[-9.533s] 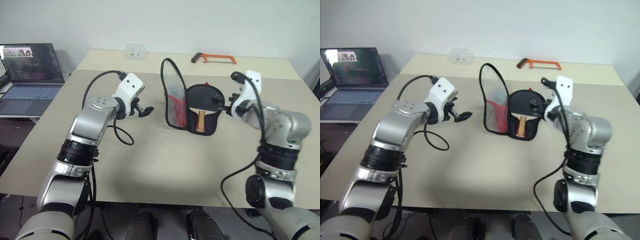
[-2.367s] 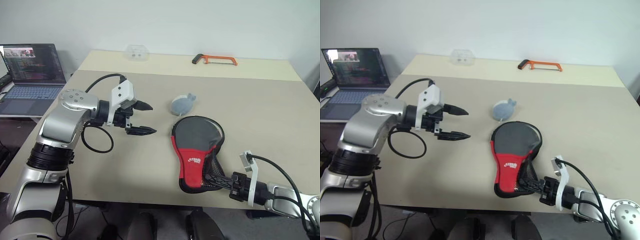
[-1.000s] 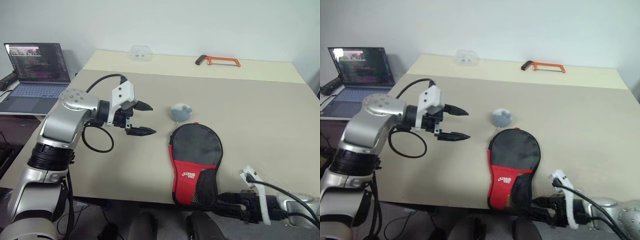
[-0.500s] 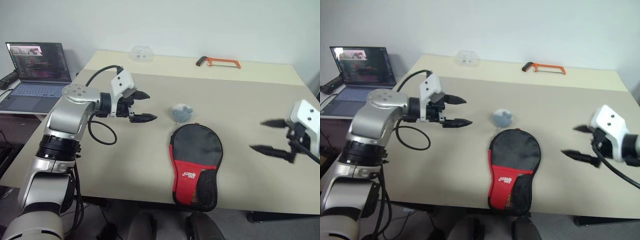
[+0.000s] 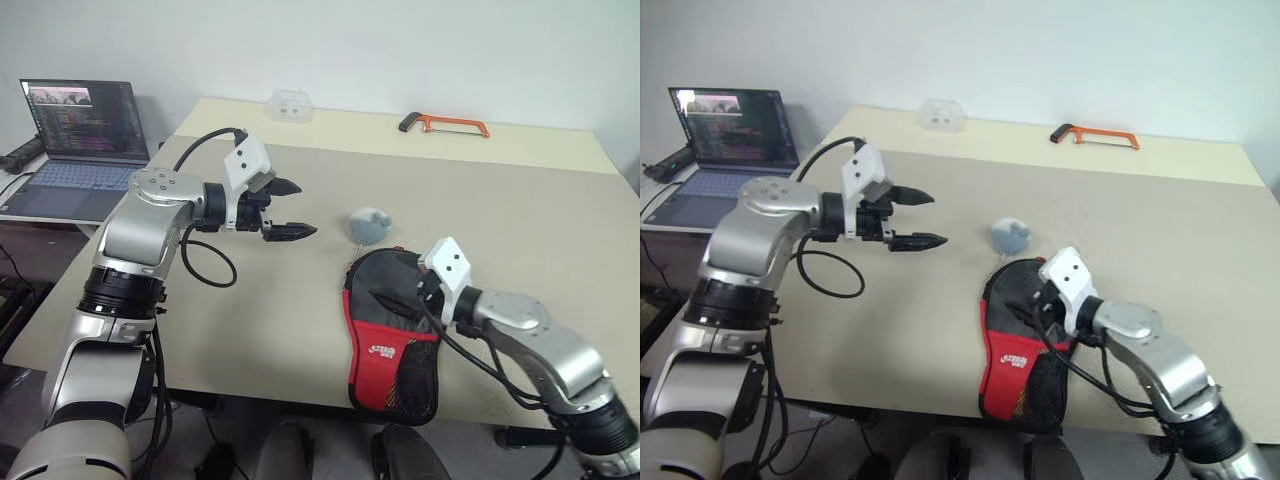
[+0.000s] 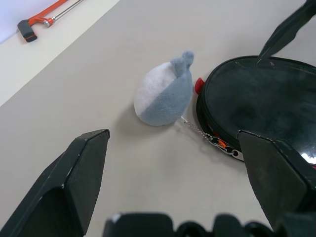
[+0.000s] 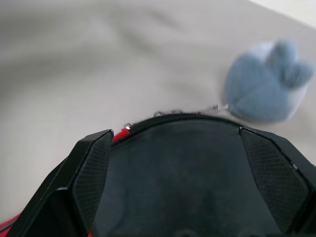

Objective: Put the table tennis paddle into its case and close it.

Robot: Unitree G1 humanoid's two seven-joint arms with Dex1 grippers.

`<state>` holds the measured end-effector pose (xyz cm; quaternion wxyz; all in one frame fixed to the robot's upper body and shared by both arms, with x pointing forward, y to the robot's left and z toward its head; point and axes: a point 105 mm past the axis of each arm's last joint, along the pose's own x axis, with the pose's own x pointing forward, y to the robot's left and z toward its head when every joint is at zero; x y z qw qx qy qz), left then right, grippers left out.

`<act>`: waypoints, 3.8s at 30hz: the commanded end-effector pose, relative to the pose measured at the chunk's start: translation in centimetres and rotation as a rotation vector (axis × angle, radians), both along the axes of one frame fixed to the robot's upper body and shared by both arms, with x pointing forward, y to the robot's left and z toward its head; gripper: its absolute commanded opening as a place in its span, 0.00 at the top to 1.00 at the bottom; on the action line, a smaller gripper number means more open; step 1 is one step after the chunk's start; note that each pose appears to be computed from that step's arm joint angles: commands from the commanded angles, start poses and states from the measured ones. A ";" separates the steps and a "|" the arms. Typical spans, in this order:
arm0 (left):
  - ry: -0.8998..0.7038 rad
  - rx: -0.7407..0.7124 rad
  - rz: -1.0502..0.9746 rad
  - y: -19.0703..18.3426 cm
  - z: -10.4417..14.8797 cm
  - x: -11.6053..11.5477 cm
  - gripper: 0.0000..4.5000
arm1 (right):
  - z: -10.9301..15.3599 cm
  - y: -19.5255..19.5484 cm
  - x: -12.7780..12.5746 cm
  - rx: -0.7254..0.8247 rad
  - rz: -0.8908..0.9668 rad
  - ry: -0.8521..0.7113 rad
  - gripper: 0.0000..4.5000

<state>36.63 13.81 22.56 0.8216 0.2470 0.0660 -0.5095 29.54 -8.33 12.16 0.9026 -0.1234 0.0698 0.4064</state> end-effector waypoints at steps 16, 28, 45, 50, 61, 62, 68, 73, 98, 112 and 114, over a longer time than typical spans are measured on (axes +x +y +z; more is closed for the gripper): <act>-0.062 -0.021 0.000 -0.8 0.7 0.1 0.00 | -2.5 5.6 3.3 0.093 0.057 0.018 0.01; -0.057 -0.022 -0.004 -0.8 0.5 0.1 0.00 | 2.6 3.0 2.2 0.164 0.085 -0.046 0.01; -0.045 -0.001 -0.019 -2.0 -0.3 0.5 0.00 | -4.9 1.5 1.7 0.046 0.043 0.175 0.01; -0.064 -0.020 -0.028 -2.9 0.5 0.9 0.00 | -6.0 1.7 1.3 0.054 0.053 0.212 0.01; -0.142 0.087 -0.001 -6.7 0.1 5.0 0.00 | -6.3 2.0 1.6 0.056 0.048 0.214 0.01; -0.160 0.121 -0.011 -7.1 0.0 5.3 0.00 | -6.4 2.0 1.5 0.055 0.048 0.214 0.01; -0.130 0.177 -0.054 -8.7 -1.6 6.2 0.00 | -6.7 1.9 1.5 0.056 0.029 0.216 0.01; -0.095 0.180 -0.090 -9.9 -3.5 6.2 0.00 | -6.8 1.8 1.5 0.054 0.010 0.215 0.01; -0.256 0.363 0.212 -11.7 -8.2 8.9 0.37 | -7.7 0.4 0.9 0.076 -0.106 0.239 0.00; -0.476 0.452 0.242 -13.9 -4.7 9.6 0.88 | -8.4 0.2 0.1 0.041 -0.094 0.286 0.00; -0.510 0.451 0.233 -14.6 -4.2 9.5 0.88 | -8.4 0.3 0.1 0.038 -0.090 0.288 0.00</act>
